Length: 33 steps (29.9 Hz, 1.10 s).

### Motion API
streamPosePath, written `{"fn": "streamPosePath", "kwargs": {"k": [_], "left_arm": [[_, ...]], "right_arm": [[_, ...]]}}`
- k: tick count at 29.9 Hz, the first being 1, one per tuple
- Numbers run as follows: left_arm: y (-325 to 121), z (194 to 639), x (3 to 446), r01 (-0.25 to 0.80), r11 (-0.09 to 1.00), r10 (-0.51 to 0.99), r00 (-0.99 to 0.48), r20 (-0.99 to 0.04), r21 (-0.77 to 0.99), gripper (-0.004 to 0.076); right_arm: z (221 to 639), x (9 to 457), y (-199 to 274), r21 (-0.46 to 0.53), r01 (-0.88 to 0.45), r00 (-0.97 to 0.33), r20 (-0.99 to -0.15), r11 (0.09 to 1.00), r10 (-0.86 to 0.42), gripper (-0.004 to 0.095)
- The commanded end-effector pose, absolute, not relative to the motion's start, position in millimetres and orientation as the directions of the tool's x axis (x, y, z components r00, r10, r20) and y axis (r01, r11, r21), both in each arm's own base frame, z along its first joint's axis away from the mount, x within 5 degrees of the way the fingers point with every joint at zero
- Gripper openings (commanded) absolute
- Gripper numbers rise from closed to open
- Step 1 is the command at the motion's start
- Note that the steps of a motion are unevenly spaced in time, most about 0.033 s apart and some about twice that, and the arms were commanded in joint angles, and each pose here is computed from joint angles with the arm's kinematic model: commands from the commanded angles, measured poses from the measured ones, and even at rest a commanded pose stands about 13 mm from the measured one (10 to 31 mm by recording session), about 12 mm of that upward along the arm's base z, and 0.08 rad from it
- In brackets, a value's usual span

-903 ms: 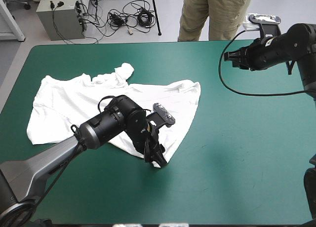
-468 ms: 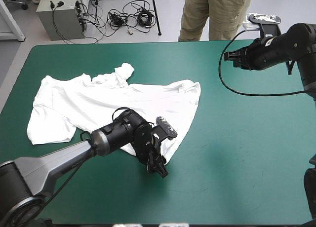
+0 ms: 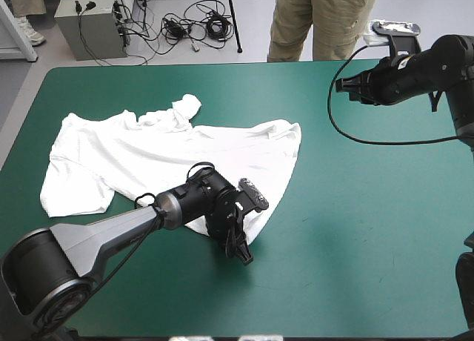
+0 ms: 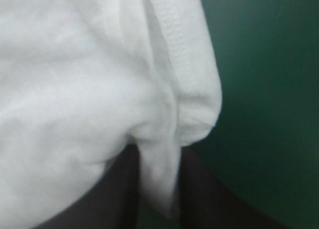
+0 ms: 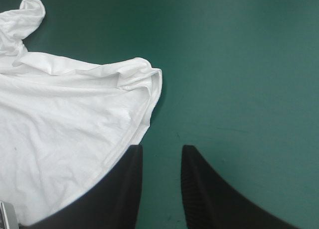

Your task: Fold the cloth

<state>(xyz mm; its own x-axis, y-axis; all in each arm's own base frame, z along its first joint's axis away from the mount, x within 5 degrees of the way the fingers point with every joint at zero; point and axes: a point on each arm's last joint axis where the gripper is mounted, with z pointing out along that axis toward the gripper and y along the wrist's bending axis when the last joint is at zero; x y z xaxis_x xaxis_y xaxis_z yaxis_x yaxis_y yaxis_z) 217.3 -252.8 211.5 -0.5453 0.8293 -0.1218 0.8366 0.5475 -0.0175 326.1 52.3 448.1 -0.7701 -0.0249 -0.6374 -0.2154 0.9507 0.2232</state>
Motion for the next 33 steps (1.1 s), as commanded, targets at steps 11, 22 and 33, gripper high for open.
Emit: {"fn": "streamPosePath", "kwargs": {"k": [11,22,33], "left_arm": [[-259.0,217.8,213.0,0.825,0.561,0.81,-0.565,-0.158,-0.071,-0.0009],[-257.2,217.5,211.1,0.824,0.561,0.814,-0.566,-0.129,-0.077,-0.0009],[-257.0,217.5,210.6,0.827,0.556,0.818,-0.561,-0.125,-0.079,-0.0009]], "right_arm": [[414.3,349.5,122.9,0.041,-0.413,-0.729,-0.613,0.91,-0.304,0.0494],[342.8,404.1,156.4,0.057,-0.405,-0.758,-0.578,0.913,-0.301,0.0573],[293.3,439.5,167.0,0.047,-0.378,-0.76,-0.585,0.924,-0.281,0.0573]]}}
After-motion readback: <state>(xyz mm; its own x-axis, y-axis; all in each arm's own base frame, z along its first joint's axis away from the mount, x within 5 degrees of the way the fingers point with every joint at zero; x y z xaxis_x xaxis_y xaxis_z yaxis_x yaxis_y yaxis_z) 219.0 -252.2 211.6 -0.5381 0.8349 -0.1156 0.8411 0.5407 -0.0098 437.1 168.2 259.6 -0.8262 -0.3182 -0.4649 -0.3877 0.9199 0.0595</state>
